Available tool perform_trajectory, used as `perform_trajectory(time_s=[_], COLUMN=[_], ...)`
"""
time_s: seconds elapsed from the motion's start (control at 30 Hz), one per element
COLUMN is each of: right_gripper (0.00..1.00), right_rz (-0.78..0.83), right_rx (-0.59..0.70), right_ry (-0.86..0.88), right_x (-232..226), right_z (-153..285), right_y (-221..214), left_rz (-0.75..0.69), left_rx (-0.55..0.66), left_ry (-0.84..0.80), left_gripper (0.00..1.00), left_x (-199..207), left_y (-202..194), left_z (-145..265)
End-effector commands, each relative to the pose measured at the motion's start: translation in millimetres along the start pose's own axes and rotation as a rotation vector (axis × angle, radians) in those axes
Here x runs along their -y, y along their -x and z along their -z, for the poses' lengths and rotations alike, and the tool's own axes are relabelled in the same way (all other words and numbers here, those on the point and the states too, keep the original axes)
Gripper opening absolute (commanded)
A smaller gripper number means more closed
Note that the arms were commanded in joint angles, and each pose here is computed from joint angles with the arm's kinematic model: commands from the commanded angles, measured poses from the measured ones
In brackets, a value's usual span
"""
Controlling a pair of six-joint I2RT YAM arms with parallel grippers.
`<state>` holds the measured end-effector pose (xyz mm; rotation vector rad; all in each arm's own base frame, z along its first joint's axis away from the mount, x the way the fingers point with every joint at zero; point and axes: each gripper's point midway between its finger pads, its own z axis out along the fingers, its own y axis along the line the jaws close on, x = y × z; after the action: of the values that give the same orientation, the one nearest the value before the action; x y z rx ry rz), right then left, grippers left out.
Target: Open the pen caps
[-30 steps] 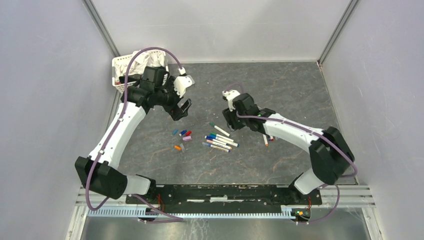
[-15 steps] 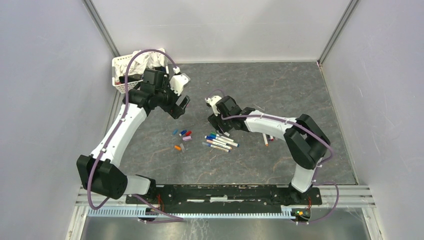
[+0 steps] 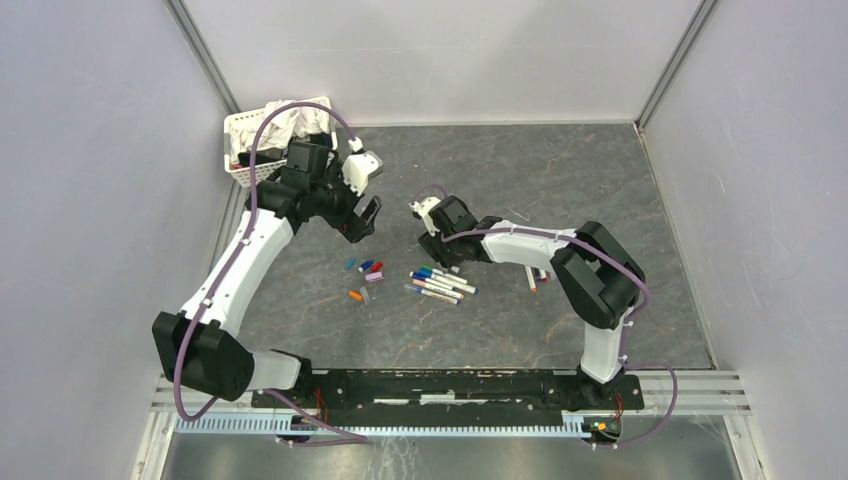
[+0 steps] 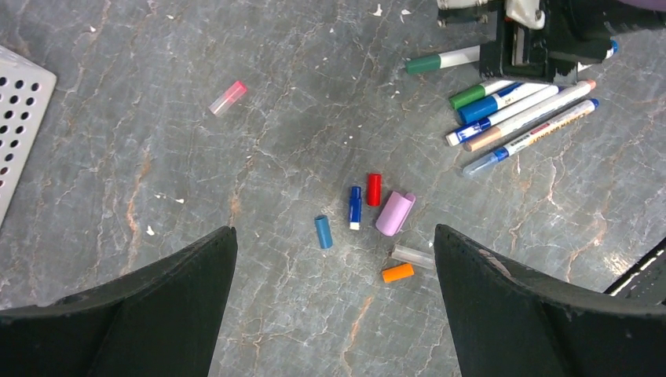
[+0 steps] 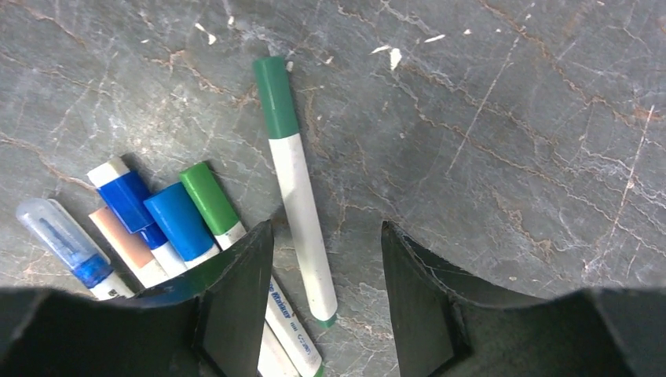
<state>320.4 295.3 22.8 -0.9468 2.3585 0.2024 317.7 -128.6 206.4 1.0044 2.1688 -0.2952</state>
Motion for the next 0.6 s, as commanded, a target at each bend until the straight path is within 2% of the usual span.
perform_trajectory(time_s=[0.0, 0.2, 0.57], right_gripper=[0.57, 0.54, 0.52], right_rz=[-0.025, -0.08, -0.073], right_rx=[0.035, 0.034, 0.033], right_ry=[-0.039, -0.032, -0.004], right_x=[18.5, 34.6, 29.7], right_z=[0.1, 1.5, 5.8], right_y=[11.3, 4.3, -5.5], left_rz=[-0.028, -0.032, -0.043], left_rx=[0.019, -0.005, -0.026], left_ry=[-0.053, -0.087, -0.116], left_gripper=[1.0, 1.0, 1.0], left_x=[10.3, 16.1, 21.5], left_y=[-0.6, -8.8, -16.1], left_z=[2.4, -1.6, -2.4])
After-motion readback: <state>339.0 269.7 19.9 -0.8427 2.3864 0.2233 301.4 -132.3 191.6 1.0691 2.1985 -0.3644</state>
